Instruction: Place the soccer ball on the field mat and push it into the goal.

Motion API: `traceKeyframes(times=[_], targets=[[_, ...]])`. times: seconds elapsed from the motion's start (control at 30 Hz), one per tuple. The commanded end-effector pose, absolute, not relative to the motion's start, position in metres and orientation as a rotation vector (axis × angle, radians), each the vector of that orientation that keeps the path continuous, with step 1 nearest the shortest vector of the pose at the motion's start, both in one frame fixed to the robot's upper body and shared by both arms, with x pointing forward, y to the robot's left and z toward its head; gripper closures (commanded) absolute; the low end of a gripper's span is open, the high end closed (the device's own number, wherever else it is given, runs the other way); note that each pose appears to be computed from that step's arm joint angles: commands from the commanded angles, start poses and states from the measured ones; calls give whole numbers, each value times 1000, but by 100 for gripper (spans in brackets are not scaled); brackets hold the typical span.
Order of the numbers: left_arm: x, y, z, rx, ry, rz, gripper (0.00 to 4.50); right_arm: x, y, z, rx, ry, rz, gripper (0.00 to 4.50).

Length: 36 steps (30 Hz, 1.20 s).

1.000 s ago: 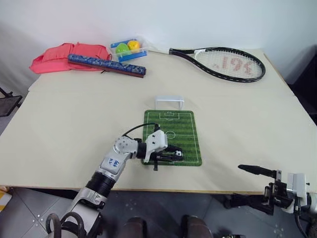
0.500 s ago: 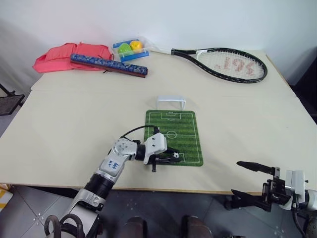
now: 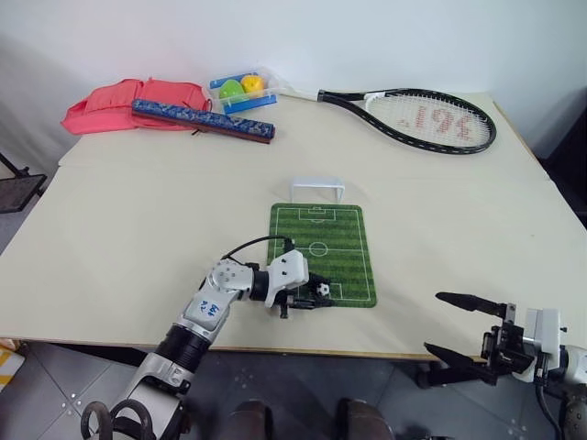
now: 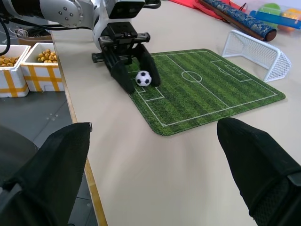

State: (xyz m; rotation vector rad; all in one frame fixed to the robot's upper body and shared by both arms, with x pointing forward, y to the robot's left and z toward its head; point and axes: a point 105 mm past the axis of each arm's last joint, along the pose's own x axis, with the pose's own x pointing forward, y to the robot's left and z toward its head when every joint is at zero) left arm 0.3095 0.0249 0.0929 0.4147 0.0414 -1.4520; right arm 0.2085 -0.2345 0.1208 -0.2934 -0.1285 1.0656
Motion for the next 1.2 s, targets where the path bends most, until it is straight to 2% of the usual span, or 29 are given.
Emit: traceKeyframes(times=[0.03,0.43,0.73,0.9,0.93,1.03,1.13,1.2], targets=[[306,23,103,397,-17,-1456,172,208,-229,126,-294,-152,1072,0],[309,24,124,360,-116,-1420,172,210,-221,127,-256,-138,1088,0],[276,61,149,347,-175,-1550,172,208,-219,125,-238,-116,1097,0],[254,103,152,357,-112,-1528,172,216,-223,136,-266,-166,1063,0],[246,107,148,341,-85,-1530,212,215,-223,137,-271,-167,1075,0],[230,109,138,292,-54,-1552,290,213,-220,136,-278,-162,1114,0],[222,94,116,231,-9,-1561,388,220,-219,139,-296,-192,1114,0],[227,80,109,220,-17,-1543,447,224,-221,142,-305,-206,1117,0]])
